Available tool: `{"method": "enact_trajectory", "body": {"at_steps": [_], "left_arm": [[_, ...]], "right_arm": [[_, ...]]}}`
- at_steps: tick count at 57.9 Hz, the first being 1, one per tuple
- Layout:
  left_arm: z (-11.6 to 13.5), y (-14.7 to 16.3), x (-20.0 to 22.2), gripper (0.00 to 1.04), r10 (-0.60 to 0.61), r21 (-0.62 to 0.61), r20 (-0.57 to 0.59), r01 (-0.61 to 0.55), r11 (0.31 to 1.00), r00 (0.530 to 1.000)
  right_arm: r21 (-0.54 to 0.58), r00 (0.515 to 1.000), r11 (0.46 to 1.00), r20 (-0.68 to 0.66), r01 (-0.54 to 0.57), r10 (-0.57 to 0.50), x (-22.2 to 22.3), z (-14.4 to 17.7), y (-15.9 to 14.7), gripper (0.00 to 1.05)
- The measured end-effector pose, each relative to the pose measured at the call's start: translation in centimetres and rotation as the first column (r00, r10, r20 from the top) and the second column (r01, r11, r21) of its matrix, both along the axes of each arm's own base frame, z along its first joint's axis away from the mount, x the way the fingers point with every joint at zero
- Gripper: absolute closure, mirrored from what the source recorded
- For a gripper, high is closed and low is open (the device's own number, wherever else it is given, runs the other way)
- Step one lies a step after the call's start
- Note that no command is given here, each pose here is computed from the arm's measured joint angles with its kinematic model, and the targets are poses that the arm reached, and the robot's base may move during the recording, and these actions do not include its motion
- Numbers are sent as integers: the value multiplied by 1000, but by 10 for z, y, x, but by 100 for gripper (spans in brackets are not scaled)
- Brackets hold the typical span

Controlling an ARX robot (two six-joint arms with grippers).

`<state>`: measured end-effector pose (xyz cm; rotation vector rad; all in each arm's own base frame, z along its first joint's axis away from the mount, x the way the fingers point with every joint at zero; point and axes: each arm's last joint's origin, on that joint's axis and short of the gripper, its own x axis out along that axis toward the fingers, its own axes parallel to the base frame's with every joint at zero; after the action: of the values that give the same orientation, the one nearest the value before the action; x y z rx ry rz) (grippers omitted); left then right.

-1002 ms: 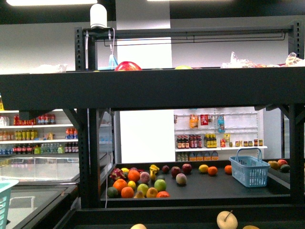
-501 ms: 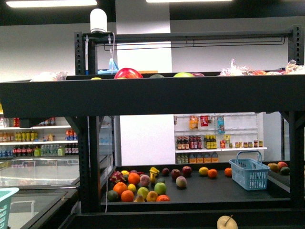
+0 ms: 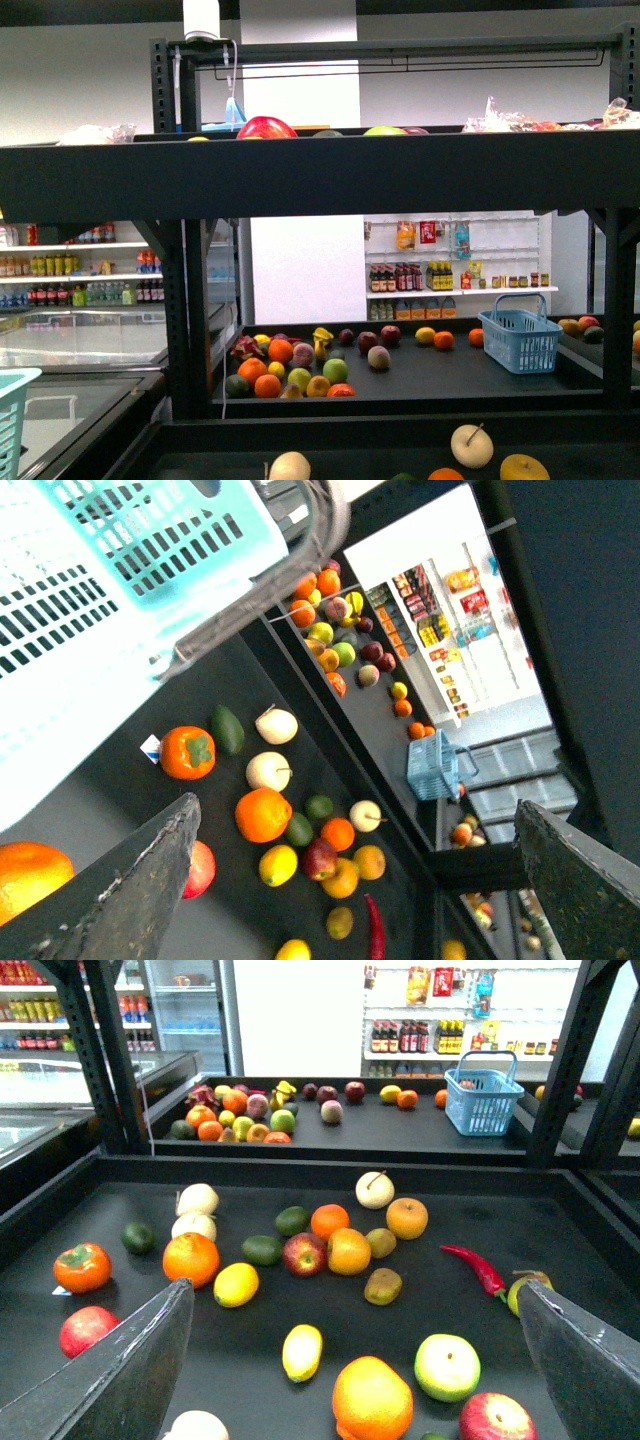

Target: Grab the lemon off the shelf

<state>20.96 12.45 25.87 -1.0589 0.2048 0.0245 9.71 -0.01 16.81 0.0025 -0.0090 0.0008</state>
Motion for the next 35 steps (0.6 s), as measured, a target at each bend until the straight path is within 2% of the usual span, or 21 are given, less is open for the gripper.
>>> {"method": "enact_trajectory", "body": {"at_steps": [8, 16, 35], "left_arm": [[6, 35, 27, 8, 29, -96, -19, -30, 995, 999], [10, 60, 56, 8, 7, -154, -23, -10, 988, 1000], [11, 93, 108, 8, -28, -223, -10, 25, 974, 1000]], "right_arm": [[0, 1000, 1000, 0, 0, 0, 0, 0, 0, 7], [0, 1000, 1000, 0, 0, 0, 0, 0, 0, 7], [0, 1000, 1000, 0, 0, 0, 0, 0, 0, 7]]}}
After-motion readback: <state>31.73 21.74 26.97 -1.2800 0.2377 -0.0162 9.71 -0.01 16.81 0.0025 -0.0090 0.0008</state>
